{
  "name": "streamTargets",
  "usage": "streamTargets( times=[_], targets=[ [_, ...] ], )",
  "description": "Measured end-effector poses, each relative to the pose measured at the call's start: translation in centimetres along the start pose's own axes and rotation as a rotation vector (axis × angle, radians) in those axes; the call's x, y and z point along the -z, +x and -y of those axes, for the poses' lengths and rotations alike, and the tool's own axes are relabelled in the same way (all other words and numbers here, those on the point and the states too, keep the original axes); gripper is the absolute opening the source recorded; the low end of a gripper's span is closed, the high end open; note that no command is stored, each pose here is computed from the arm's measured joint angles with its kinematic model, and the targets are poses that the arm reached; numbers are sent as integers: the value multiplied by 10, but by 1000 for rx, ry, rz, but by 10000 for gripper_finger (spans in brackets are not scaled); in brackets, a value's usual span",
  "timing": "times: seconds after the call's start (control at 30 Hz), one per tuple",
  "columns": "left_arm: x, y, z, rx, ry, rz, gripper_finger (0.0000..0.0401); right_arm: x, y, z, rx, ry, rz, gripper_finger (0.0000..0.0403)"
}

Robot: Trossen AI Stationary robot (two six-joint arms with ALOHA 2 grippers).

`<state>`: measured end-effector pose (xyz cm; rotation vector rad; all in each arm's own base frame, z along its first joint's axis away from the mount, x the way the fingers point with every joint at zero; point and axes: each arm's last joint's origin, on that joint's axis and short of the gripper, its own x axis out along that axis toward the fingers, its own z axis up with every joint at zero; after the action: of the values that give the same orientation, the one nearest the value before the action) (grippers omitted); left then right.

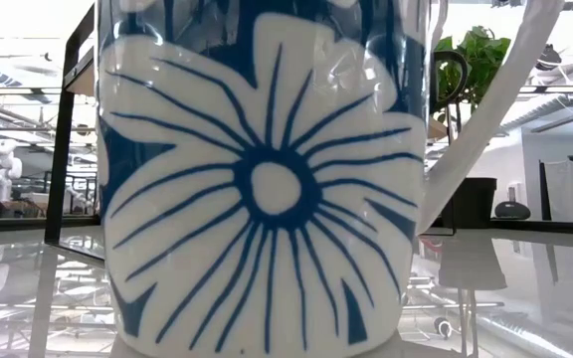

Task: Place coffee mugs
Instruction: Put the red mug on top of the shelf

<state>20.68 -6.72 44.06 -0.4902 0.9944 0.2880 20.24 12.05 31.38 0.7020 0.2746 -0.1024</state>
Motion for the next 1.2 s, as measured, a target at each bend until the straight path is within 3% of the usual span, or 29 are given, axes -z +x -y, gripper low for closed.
streamTargets(
  times=[0.37,0.7,0.8,1.2],
  targets=[
    [-23,38,-1,-73,58,-113,24,0,0,1,21,-7,16,0],
    [-29,77,8,-104,394,-274,24,0,0,2,28,17,10,0],
    [-31,80,7,-102,465,-285,24,0,0,2,27,21,11,0],
    [-48,82,-14,-84,538,-297,25,1,0,3,36,40,5,0]
  ],
)
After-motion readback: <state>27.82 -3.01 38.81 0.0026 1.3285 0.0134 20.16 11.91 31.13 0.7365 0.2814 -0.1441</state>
